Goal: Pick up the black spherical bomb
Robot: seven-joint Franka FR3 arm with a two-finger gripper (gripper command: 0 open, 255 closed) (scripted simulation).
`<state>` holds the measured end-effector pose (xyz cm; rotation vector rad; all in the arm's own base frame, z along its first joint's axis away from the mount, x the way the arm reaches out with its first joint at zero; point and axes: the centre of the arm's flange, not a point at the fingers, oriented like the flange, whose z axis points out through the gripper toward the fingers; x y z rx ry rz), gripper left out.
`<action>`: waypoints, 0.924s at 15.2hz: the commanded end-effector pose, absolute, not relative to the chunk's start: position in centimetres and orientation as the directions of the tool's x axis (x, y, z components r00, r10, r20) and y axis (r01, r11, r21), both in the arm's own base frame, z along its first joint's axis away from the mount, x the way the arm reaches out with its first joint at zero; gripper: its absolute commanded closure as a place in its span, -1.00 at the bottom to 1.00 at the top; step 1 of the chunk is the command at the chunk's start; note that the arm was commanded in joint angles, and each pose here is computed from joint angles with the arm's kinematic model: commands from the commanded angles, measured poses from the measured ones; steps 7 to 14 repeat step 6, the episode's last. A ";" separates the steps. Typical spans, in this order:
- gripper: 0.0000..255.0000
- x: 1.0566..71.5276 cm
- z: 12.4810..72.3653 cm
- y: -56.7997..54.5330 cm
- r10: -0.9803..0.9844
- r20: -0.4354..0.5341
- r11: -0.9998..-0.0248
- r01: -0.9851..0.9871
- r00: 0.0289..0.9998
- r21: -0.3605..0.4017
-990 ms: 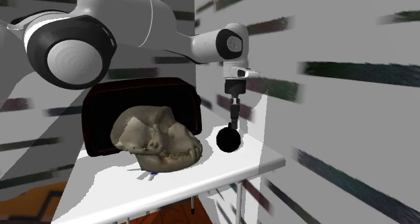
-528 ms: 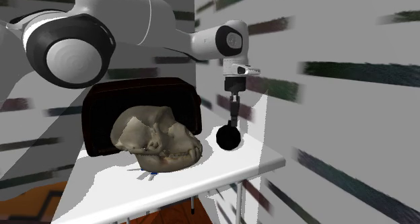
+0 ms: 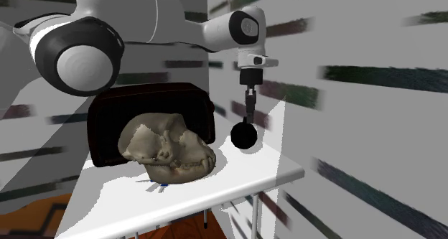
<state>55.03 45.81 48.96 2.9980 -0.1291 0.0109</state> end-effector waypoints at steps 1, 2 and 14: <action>1.00 55.1 50.1 45.9 -0.085 0.013 -0.986 -0.086 0.996 0.140; 1.00 55.1 50.6 45.9 -0.085 0.013 -0.986 -0.086 0.996 0.140; 1.00 55.1 51.8 45.9 -0.085 0.013 -0.986 -0.086 0.996 0.140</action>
